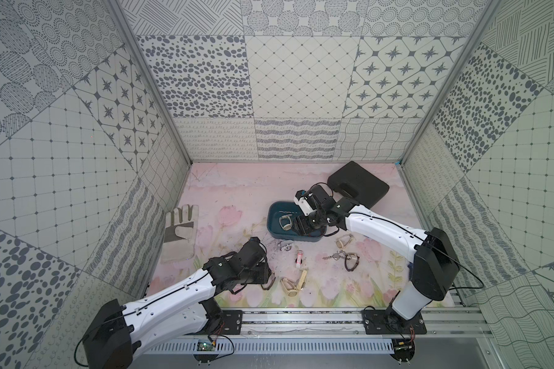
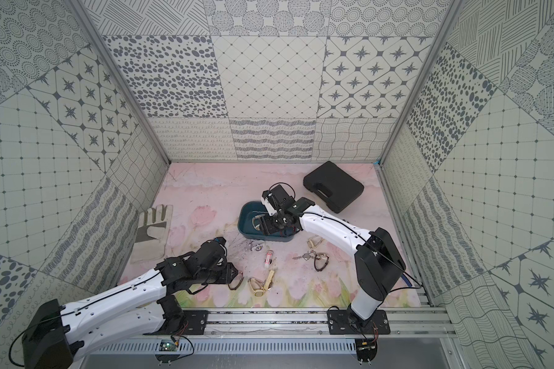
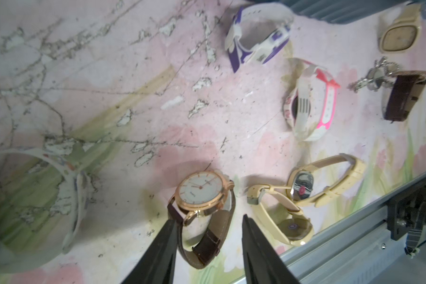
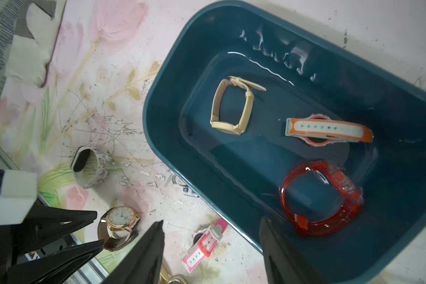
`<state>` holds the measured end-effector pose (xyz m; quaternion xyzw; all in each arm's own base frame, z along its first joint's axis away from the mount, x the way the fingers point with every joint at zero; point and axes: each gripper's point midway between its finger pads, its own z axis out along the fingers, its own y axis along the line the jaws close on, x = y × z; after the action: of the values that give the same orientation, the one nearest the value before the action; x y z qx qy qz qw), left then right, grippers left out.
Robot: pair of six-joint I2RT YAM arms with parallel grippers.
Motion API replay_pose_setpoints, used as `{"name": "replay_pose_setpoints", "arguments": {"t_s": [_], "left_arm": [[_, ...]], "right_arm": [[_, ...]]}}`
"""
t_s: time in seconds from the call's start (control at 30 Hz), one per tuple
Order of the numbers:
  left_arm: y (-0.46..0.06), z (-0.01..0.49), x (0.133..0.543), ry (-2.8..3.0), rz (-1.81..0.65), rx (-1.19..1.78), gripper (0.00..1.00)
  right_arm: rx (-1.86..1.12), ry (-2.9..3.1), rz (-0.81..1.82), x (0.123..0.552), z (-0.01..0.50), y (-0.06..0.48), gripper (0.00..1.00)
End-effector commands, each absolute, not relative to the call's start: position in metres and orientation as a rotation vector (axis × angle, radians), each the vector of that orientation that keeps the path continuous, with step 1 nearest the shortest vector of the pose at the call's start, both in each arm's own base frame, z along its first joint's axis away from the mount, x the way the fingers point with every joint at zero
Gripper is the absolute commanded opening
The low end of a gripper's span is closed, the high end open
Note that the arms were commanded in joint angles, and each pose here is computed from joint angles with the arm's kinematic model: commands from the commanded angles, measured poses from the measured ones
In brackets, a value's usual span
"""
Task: Put the watch into the storage box
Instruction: Pick up the watch at the center of the board.
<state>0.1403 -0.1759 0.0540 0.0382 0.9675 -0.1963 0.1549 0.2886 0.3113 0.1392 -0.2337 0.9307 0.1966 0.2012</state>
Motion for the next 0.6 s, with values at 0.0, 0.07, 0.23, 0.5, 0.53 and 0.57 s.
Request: {"name": "replay_pose_setpoints", "arguments": {"t_s": [0.0,0.07,0.23,0.5,0.53,0.57], "left_arm": [[-0.166,0.033,0.132,2.835,-0.454,0.015,0.47],[-0.168,0.029,0.132,2.834,-0.455,0.017,0.46],[-0.161,0.022,0.131,2.847,-0.402,0.003,0.41],[-0.16,0.016,0.129,2.858,-0.401,0.013,0.18],[-0.161,0.018,0.13,2.855,-0.4,0.021,0.15],[-0.162,0.019,0.131,2.85,-0.401,0.028,0.09]], "right_arm": [[-0.623,2.529,0.614,0.296,0.156,0.32,0.66],[-0.622,2.529,0.619,0.296,0.155,0.321,0.66],[-0.627,2.532,0.618,0.294,0.153,0.32,0.66],[-0.633,2.541,0.594,0.295,0.146,0.318,0.66],[-0.632,2.54,0.595,0.295,0.145,0.318,0.66],[-0.632,2.545,0.594,0.295,0.144,0.318,0.66]]}}
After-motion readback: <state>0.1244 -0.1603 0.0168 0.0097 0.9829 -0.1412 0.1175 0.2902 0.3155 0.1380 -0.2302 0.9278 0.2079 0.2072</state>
